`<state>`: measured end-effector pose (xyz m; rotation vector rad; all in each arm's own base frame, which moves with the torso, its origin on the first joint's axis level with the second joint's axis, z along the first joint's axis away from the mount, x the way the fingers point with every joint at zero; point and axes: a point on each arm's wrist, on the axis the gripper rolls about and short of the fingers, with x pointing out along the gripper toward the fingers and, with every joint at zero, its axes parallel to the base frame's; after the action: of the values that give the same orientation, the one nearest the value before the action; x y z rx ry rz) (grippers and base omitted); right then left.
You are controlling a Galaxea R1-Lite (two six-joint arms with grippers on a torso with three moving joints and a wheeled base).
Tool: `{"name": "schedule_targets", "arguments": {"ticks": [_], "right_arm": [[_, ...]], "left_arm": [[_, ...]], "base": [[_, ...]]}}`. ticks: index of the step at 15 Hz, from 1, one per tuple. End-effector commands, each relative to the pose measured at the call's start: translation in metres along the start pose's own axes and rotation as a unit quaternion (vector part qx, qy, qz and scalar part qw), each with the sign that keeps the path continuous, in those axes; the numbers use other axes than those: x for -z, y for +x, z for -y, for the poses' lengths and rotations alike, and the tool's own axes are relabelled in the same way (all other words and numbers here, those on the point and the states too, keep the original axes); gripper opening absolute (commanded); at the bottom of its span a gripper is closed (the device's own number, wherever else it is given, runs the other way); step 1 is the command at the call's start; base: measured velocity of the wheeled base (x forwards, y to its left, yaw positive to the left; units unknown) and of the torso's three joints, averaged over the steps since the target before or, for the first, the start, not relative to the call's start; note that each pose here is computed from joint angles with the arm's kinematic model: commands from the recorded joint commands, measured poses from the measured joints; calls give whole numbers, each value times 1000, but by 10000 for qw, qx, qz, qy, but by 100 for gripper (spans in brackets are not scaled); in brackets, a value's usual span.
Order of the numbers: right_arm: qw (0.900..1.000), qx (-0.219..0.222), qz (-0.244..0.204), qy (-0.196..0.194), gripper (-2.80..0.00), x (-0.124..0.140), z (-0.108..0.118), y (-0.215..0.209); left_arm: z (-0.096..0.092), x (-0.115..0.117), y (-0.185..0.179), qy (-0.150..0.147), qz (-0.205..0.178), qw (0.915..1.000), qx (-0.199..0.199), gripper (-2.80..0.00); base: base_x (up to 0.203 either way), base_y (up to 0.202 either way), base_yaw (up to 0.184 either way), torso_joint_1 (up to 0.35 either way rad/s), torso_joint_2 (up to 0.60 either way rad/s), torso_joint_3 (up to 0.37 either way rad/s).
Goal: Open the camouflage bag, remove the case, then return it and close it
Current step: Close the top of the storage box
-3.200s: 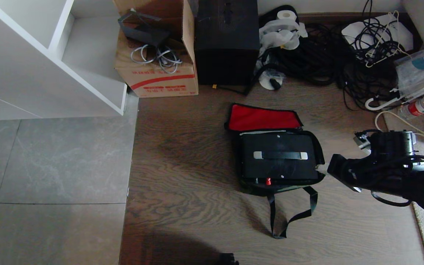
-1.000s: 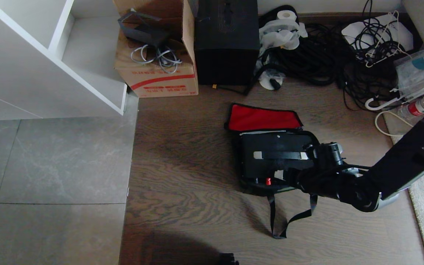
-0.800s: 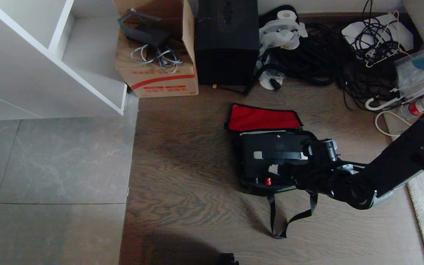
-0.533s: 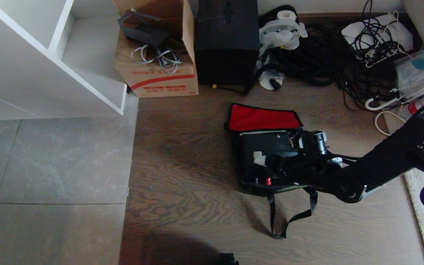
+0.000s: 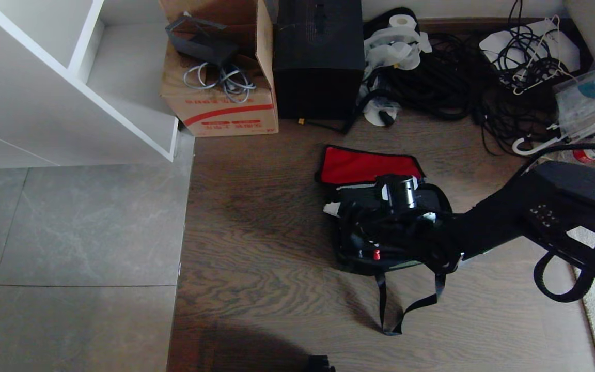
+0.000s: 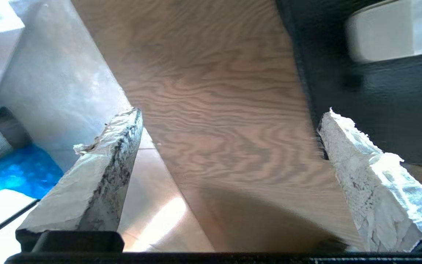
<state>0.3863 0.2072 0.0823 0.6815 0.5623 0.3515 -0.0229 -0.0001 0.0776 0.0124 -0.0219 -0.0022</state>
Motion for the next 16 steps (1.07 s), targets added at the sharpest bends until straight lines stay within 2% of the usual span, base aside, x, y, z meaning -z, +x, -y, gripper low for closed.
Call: {"name": "schedule_targets", "arguments": {"ticks": [1, 3, 6, 10, 12, 16], "right_arm": [[9998, -75, -56, 195, 0, 14, 0, 13], [9985, -146, -103, 518, 0, 21, -2, 17], [9985, -138, -148, 515, 0, 27, 0, 26], [9995, -128, 173, 238, 0, 24, -2, 35], [9995, -92, 289, -25, 0, 22, -3, 35], [9997, 13, 187, -177, 0, 31, -3, 36]], "left_arm": [[0, 3, 1, 0, -48, 10000, -1, -280], [0, 3, 1, 0, -64, 10000, -2, -280], [0, 3, 1, -2, -71, 10000, -3, -280], [0, 3, 1, 0, -71, 10000, -3, -280], [0, 3, 1, 0, -78, 10000, 0, -280], [0, 3, 1, 0, -71, 10000, -3, -280]], "base": [[0, 0, 0, 0, 0, 0], [0, 0, 0, 0, 0, 0], [0, 0, 0, 0, 0, 0], [0, 0, 0, 0, 0, 0], [0, 0, 0, 0, 0, 0], [0, 0, 0, 0, 0, 0]]}}
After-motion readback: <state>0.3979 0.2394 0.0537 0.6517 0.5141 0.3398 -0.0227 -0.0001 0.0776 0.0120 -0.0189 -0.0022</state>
